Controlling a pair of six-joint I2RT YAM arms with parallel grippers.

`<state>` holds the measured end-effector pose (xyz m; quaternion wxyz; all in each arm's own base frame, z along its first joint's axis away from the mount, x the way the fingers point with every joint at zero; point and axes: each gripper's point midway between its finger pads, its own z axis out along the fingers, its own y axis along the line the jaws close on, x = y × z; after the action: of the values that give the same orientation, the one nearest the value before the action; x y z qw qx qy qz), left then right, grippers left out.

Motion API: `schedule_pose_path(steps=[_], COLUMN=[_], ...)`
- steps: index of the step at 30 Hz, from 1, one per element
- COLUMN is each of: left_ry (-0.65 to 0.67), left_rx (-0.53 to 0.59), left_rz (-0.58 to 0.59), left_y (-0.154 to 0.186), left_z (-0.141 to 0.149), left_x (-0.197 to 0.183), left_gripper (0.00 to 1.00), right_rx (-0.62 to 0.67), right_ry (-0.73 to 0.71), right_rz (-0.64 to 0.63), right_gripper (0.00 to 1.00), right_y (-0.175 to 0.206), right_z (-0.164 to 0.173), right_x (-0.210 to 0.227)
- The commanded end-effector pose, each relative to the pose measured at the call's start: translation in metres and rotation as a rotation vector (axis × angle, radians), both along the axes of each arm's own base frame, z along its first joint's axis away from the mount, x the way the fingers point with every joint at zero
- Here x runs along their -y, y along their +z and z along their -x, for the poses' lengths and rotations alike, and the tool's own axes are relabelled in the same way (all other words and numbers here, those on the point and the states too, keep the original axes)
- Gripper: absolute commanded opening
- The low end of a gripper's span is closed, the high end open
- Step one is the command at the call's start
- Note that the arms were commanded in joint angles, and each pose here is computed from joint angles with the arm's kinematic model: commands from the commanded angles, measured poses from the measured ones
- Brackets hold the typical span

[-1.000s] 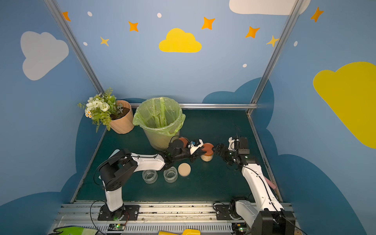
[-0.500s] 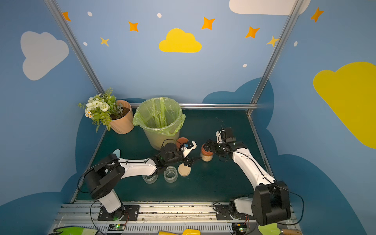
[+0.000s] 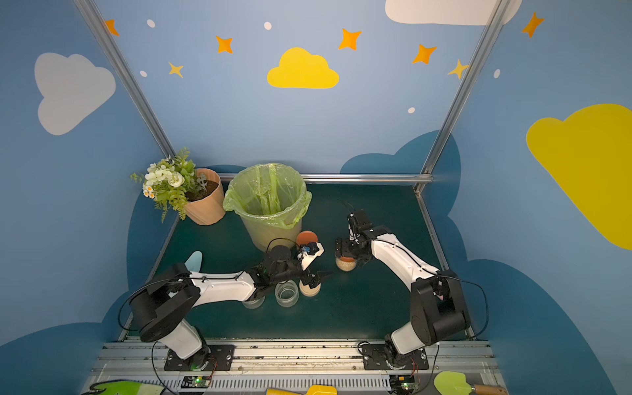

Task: Empty expired oatmeal from jars
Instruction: Pick up the jar from the center of the board.

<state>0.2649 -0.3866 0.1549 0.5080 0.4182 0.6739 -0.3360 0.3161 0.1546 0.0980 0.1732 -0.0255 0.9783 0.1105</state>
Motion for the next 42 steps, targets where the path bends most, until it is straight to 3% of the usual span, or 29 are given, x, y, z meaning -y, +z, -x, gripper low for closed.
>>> schedule_pose_path(steps=[1, 7, 15, 19, 22, 27, 30, 42], left_ry=[0.011, 0.009, 0.027, 0.032, 0.031, -0.002, -0.038, -0.155], left_rx=[0.003, -0.001, 0.017, 0.026, 0.025, 0.022, 0.037, 0.106], left_rz=[0.016, 0.007, -0.006, -0.013, -0.015, -0.029, -0.033, -0.034], left_y=[0.01, 0.009, 0.01, 0.011, 0.012, 0.013, 0.017, 0.031], left_z=[0.003, 0.007, 0.008, 0.006, 0.005, 0.007, 0.011, 0.005], left_x=[-0.004, -0.008, -0.015, -0.015, -0.014, -0.009, -0.004, 0.031], left_gripper=[0.92, 0.99, 1.0, 1.0, 1.0, 1.0, 1.0, 1.0], right_rx=[0.01, -0.026, -0.05, -0.057, -0.058, -0.007, 0.045, 0.094], right_ry=[0.019, 0.041, 0.047, 0.053, 0.069, 0.082, 0.107, 0.192], right_rz=[0.051, 0.07, 0.07, 0.058, 0.036, -0.021, -0.094, -0.371], right_gripper=[0.93, 0.92, 0.88, 0.77, 0.62, 0.41, 0.35, 0.32], right_y=[0.0, -0.012, -0.023, -0.023, -0.018, 0.011, 0.042, 0.139], right_z=[-0.005, -0.008, -0.006, -0.004, -0.003, -0.003, -0.002, 0.04], right_x=[0.001, -0.002, -0.005, -0.007, -0.011, -0.017, -0.026, -0.04])
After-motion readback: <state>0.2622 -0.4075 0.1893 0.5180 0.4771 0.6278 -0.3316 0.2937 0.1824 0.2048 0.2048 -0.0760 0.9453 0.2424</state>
